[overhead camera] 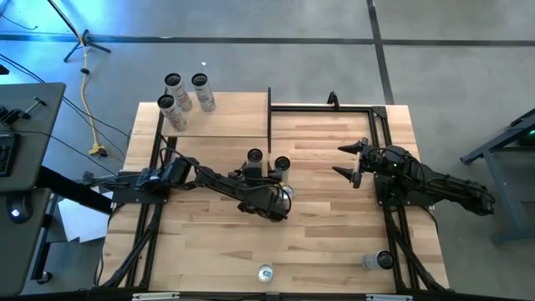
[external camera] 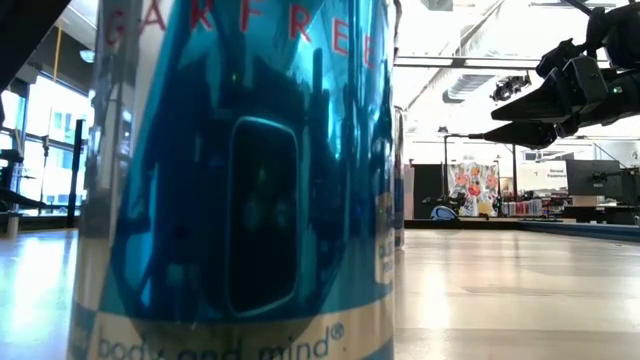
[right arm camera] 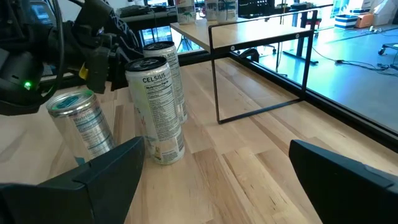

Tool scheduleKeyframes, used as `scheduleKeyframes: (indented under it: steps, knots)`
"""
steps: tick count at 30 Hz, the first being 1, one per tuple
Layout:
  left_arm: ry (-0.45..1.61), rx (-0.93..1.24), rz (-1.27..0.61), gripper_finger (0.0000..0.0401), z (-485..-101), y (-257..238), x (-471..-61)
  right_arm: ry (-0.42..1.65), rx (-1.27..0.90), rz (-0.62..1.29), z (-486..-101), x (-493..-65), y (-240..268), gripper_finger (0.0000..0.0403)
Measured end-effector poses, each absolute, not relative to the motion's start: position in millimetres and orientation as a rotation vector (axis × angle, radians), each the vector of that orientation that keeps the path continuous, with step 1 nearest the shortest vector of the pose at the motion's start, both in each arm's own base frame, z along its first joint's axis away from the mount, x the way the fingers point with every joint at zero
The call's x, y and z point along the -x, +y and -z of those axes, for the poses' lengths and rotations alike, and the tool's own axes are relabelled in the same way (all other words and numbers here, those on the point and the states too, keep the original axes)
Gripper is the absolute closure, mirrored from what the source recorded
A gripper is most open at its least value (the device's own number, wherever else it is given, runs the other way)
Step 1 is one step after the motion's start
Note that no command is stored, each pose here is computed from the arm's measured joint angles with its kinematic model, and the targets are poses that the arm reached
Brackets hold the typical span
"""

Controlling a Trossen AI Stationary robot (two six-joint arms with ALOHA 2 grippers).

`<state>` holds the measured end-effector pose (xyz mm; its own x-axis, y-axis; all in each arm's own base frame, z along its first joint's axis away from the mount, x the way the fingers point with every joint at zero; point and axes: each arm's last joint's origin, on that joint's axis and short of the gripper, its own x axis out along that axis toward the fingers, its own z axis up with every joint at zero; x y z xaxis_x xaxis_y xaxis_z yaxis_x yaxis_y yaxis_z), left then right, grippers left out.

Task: Place canned beverage on shelf
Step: Put the bottom white yellow soda can on the shelf

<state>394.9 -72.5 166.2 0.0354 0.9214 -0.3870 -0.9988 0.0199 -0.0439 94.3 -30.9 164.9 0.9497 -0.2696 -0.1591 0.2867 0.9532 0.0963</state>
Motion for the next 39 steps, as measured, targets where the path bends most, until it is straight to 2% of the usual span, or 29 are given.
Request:
scheduleKeyframes:
  steps: [7,11,15,27,39]
  knots:
    - [0.289,0.327,-1.519,0.0046,-166.8,-74.0,-393.5,0.145,-0.119,0.284,-164.8,-94.3,-30.9,0.0016]
    - [0.290,0.327,-1.527,0.0066,-166.9,-70.9,-393.9,0.145,-0.119,0.284,-164.9,-94.3,-31.0,0.0016]
    - [0.290,0.326,-1.529,0.0105,-166.9,-70.1,-394.0,0.145,-0.119,0.284,-164.9,-94.3,-30.9,0.0016]
    - [0.296,0.319,-1.531,0.0256,-167.1,-70.1,-393.4,0.146,-0.119,0.284,-164.8,-94.3,-31.0,0.0016]
    - [0.390,0.254,-1.514,0.0333,-167.3,-76.3,-390.5,0.146,-0.119,0.284,-164.8,-94.3,-31.0,0.0016]
